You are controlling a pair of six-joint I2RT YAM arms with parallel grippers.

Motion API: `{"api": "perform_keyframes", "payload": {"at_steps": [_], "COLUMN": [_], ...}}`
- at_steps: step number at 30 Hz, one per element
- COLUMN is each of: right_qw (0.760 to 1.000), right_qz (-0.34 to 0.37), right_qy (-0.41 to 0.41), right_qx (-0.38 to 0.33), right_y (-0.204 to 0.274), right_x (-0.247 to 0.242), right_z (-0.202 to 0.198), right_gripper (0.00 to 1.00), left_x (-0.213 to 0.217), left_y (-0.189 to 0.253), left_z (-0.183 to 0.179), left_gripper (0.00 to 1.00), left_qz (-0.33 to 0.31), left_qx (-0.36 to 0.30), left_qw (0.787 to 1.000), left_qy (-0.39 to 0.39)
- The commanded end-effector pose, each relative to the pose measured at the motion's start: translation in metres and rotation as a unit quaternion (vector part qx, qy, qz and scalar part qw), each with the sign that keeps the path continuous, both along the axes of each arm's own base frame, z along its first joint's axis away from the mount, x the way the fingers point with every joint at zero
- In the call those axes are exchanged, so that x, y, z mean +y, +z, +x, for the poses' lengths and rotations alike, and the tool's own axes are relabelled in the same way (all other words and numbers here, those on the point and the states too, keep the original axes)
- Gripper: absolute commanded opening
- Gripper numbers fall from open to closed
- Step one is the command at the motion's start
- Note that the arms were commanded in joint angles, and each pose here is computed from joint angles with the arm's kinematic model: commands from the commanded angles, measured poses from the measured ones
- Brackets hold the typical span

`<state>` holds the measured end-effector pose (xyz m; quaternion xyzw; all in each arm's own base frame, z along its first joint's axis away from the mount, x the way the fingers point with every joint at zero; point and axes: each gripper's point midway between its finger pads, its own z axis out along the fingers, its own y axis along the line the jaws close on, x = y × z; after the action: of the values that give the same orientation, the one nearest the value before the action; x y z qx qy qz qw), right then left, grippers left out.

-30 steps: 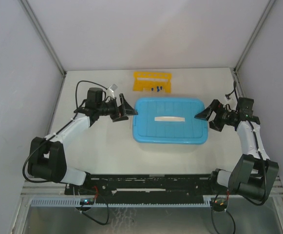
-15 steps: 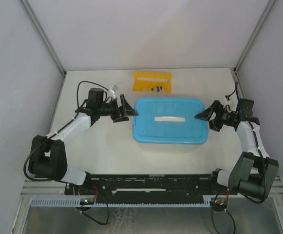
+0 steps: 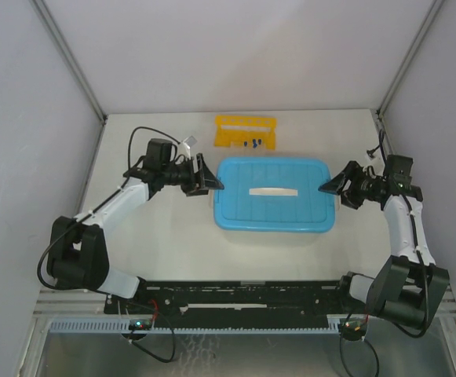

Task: Organize the chemistry lab equipment
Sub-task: Close the lid of the storage box.

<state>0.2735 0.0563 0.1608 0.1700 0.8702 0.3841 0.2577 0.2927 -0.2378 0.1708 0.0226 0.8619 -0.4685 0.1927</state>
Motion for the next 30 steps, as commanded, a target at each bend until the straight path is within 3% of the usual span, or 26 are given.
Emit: {"api": "perform_keyframes", "payload": {"at_steps": [1, 23, 30], "right_qw": [0.998, 0.971, 0.964], "right_qz": [-0.056, -0.236, -0.263], "right_qy": [-0.008, 0.024, 0.022], "right_qx": [0.002, 0.037, 0.040], "right_y": [0.008, 0.016, 0.015], "right_x": [-0.009, 0.004, 0.002], "right_z": [-0.005, -0.010, -0.012], "right_gripper": [0.59, 0.49, 0.46], "left_x": [-0.002, -0.009, -0.012], "left_y": [0.020, 0.043, 0.047], "left_z": [0.004, 0.003, 0.001], "left_gripper": [0.69, 0.66, 0.65], "left_qz": [0.023, 0.115, 0.131], "left_qx": [-0.030, -0.046, -0.048], "left_qw": [0.999, 0.992, 0.990], "left_qy": [-0.016, -0.027, -0.031]}}
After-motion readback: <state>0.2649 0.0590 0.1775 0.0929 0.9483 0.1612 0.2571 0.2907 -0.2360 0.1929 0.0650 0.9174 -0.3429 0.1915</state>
